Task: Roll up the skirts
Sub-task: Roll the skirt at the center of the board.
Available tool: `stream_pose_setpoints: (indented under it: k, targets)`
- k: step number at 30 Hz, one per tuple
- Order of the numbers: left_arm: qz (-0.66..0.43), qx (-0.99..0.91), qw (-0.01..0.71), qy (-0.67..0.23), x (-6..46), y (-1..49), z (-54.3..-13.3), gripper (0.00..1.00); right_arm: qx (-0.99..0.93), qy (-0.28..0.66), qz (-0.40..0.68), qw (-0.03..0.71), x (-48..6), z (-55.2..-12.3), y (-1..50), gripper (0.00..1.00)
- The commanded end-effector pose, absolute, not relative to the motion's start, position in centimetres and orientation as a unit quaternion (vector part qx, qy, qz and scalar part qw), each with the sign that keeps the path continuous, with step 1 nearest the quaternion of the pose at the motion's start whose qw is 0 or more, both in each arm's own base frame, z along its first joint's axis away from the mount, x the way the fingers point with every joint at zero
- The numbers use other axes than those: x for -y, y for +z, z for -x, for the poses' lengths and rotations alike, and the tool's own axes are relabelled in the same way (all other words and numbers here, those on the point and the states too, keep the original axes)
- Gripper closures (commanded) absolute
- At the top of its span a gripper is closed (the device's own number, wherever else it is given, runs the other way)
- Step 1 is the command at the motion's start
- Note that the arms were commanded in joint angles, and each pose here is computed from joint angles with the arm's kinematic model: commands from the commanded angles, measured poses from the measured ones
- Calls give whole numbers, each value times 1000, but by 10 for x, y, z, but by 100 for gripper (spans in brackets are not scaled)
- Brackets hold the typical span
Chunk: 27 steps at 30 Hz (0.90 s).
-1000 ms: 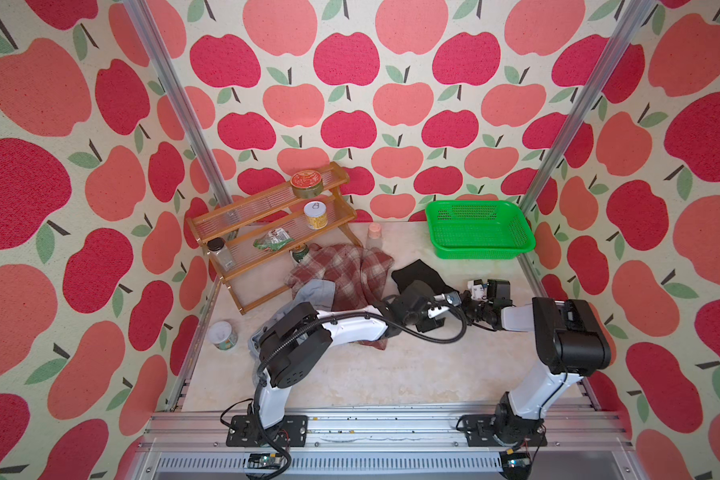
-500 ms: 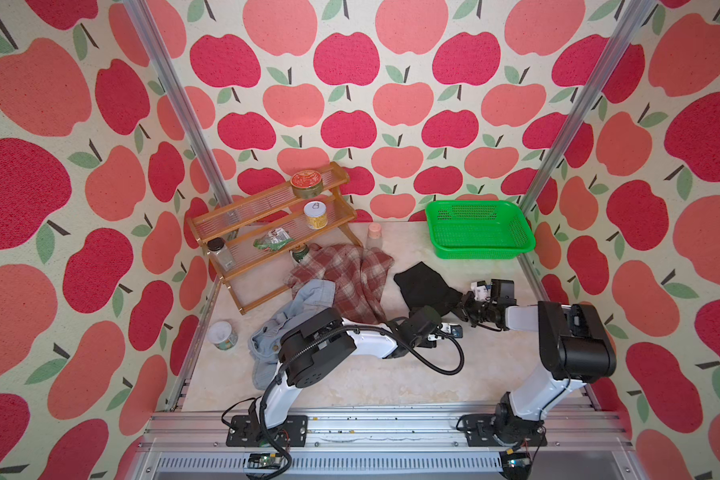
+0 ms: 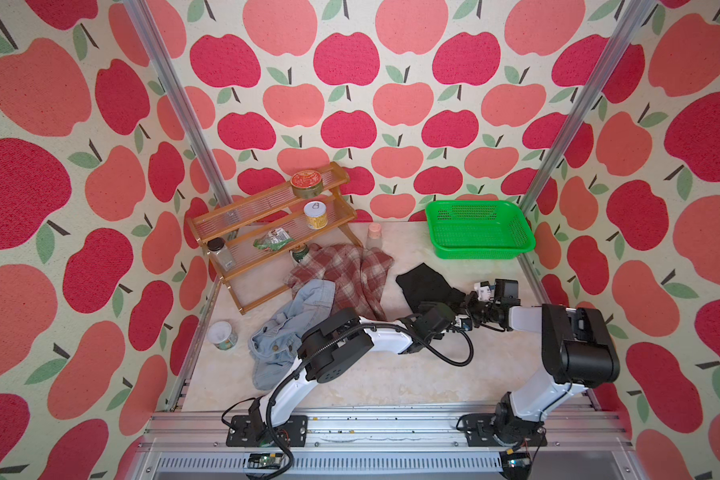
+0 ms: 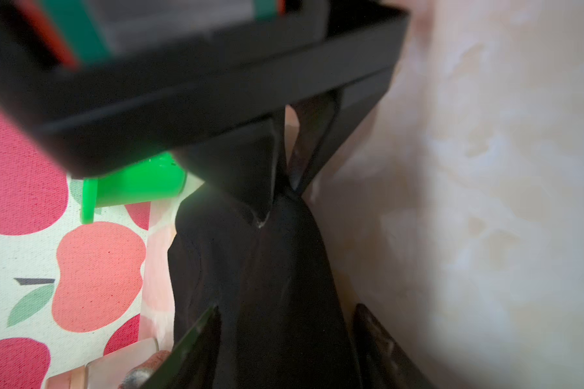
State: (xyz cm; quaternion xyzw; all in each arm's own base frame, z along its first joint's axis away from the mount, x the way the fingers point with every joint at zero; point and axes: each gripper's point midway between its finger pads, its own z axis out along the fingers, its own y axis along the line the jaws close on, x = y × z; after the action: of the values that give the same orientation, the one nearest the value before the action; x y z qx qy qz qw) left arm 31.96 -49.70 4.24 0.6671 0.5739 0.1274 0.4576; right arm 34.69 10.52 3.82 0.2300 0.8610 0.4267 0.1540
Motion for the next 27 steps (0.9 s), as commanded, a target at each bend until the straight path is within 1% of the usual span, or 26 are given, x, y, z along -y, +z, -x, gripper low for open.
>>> stream_pose_setpoints:
  k: [1, 4, 7, 9, 10, 11, 12, 13, 16, 17, 18, 21, 24, 27]
  targets:
    - [-718, -577, 342, 185, 458, -24, -311, 55, -859, 438, -207, 167, -106, -351, 57, 100]
    - [-709, -590, 340, 182, 457, -22, -313, 83, -859, 439, -205, 164, -105, -351, 57, 100]
    - [-705, -597, 340, 173, 459, -17, -312, 95, -860, 439, -206, 161, -104, -352, 57, 100]
    - [-699, -613, 336, 149, 462, -13, -309, 99, -860, 437, -207, 160, -103, -352, 58, 100]
    - [-693, -628, 331, 122, 463, -11, -306, 100, -860, 437, -208, 162, -101, -353, 60, 99]
    - [-686, -644, 326, 91, 465, -8, -302, 100, -860, 437, -208, 164, -100, -354, 61, 94]
    - [-679, -662, 314, 46, 467, -5, -295, 100, -859, 436, -209, 167, -97, -354, 63, 86]
    - [-672, -679, 297, -4, 469, -3, -287, 100, -858, 436, -207, 173, -95, -355, 67, 75]
    - [-636, -719, 263, -99, 473, 4, -279, 100, -861, 427, -204, 189, -86, -356, 76, 43]
    - [-629, -725, 256, -114, 474, 4, -278, 100, -861, 423, -206, 194, -83, -357, 78, 36]
    - [-623, -729, 250, -132, 476, 3, -276, 99, -861, 420, -209, 198, -79, -356, 80, 31]
    - [-597, -745, 230, -189, 480, 6, -274, 98, -861, 408, -222, 206, -70, -353, 79, 29]
    - [-558, -759, 210, -261, 484, 15, -274, 96, -863, 402, -225, 208, -67, -347, 77, 28]
    - [-526, -765, 200, -312, 486, 23, -280, 95, -863, 404, -224, 207, -69, -338, 72, 28]
